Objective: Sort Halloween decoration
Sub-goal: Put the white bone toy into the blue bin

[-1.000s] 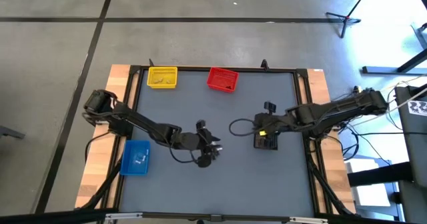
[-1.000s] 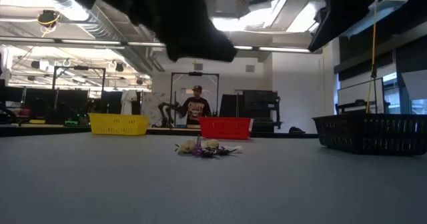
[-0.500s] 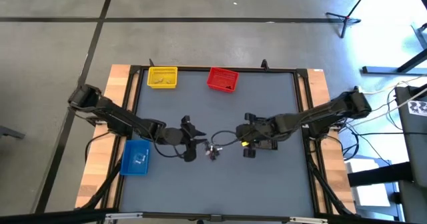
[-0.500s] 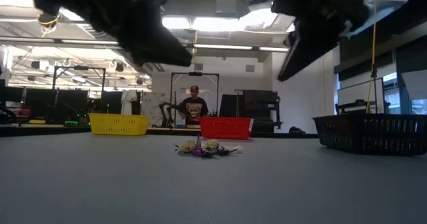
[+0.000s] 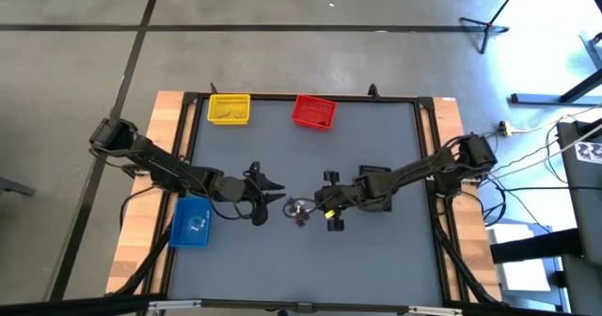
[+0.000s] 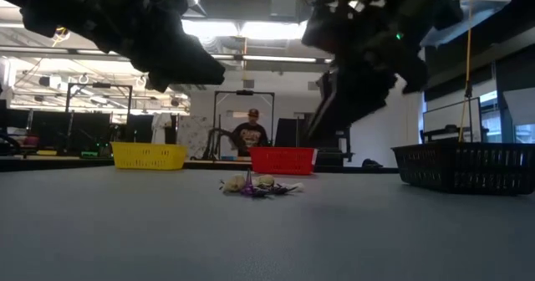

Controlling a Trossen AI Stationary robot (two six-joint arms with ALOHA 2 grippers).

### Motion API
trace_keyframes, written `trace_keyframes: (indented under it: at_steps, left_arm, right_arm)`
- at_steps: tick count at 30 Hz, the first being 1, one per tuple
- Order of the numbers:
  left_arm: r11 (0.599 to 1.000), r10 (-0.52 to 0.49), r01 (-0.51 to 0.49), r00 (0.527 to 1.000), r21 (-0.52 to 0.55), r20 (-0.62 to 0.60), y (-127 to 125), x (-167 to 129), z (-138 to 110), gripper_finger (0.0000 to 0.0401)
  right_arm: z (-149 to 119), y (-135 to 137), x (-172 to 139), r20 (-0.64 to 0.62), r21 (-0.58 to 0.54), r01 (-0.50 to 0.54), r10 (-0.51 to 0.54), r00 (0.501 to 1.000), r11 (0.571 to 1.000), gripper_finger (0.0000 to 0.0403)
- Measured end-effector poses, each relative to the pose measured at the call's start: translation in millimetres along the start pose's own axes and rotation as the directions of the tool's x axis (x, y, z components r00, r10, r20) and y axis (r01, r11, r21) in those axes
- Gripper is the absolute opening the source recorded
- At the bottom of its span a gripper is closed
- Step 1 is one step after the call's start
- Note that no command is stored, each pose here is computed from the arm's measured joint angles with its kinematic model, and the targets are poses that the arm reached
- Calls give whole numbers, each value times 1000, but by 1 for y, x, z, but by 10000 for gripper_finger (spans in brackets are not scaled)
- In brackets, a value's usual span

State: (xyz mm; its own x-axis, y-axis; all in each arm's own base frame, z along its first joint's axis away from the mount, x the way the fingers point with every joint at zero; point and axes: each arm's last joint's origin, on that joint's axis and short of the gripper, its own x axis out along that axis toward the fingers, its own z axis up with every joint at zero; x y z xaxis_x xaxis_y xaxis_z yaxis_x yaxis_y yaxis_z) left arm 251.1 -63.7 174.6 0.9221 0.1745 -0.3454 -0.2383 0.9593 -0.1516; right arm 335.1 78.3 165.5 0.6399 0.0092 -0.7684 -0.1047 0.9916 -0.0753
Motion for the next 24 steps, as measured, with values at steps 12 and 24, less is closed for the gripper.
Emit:
trace_keyframes:
  at_steps: [12, 24]
  left_arm:
    - [1000, -10, 10, 1000, -10, 25, -1, 0, 3, 98]
    - [1000, -12, 12, 999, -13, 32, -1, 0, 3, 98]
  right_arm:
    - [-8, 5, 33, 7, -18, -41, 41, 999, 999, 108]
    - [-13, 7, 42, -13, -20, -50, 50, 999, 999, 108]
